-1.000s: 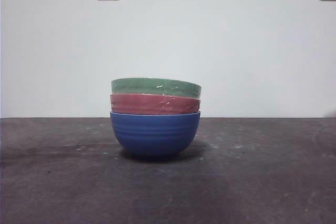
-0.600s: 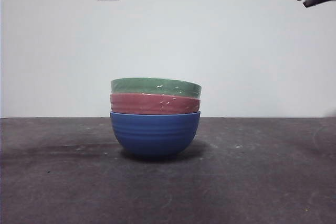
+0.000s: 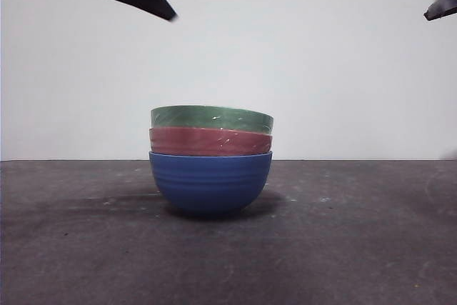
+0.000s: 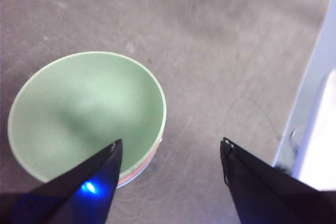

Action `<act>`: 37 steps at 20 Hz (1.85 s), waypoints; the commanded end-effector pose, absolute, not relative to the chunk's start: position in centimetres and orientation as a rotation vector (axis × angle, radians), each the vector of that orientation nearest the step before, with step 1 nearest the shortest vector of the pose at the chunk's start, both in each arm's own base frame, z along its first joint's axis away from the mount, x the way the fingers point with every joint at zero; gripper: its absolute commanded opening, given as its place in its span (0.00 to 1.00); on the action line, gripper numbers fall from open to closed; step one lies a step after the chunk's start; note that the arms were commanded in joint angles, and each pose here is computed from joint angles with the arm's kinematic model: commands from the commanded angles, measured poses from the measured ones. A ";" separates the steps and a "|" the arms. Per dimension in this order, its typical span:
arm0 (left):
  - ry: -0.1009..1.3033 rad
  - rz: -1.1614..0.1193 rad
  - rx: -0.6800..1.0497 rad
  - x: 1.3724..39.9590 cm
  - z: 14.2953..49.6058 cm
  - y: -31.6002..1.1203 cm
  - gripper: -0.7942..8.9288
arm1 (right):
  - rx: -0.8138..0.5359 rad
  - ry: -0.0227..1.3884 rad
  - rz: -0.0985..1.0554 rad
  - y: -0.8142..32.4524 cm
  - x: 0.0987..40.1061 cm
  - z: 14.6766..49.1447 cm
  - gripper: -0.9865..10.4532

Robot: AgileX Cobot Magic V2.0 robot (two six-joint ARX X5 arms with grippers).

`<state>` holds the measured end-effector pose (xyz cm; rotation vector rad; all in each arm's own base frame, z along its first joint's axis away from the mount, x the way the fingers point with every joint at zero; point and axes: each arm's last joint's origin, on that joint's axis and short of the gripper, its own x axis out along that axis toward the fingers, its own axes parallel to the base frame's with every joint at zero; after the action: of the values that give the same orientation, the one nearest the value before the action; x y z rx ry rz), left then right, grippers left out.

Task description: Pick up the green bowl on the top,put the green bowl on the left,pick up the red bowl in the middle,put the red bowl on the right

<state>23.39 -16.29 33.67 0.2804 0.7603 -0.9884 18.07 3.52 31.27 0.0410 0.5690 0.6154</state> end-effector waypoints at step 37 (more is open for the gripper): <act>0.944 -1.005 0.575 26.3 34.4 -22.4 0.07 | 0.024 0.575 0.600 3.5 18.1 31.2 0.39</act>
<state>26.48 -22.40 34.07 0.5961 0.9275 -1.0231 18.01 3.47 31.14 0.0352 0.5841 0.5979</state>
